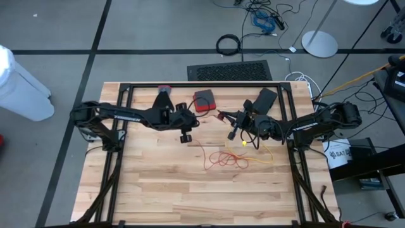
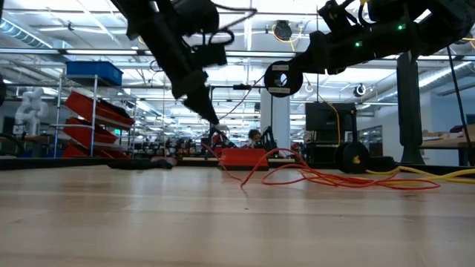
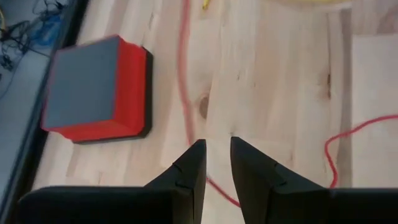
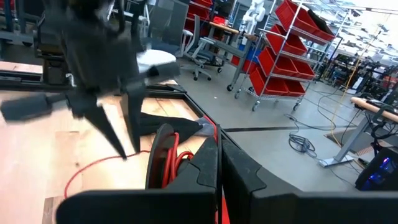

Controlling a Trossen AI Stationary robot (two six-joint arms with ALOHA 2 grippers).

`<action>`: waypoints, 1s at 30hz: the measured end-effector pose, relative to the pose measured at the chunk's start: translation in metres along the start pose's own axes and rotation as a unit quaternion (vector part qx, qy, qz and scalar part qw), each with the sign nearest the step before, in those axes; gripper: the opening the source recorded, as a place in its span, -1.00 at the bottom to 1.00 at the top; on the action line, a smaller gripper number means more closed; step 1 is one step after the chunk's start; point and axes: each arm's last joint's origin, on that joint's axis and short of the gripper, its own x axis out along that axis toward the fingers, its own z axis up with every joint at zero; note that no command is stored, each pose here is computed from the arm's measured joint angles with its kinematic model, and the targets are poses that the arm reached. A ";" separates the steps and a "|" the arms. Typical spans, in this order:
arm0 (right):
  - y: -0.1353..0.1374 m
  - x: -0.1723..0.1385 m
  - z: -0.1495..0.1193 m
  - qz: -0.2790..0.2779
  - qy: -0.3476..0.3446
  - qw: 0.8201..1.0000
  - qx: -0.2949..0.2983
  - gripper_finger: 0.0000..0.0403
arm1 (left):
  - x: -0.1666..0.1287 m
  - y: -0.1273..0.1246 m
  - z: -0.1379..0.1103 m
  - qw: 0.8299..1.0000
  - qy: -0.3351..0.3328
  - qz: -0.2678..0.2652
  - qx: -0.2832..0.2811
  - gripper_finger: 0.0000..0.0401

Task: Coil cords
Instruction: Coil the red wire onto the spool

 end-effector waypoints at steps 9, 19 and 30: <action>0.000 0.000 0.000 0.000 0.001 1.000 0.000 -1.00 | 0.012 -0.002 0.005 0.998 -0.019 0.057 -0.005 -0.60; 0.000 0.000 0.000 0.000 0.001 1.000 -0.002 -1.00 | 0.010 -0.005 0.008 0.996 -0.026 0.089 0.010 -0.94; 0.000 0.000 0.000 0.000 -0.002 1.000 0.001 -1.00 | 0.012 -0.006 0.009 0.995 -0.033 0.089 0.008 -0.99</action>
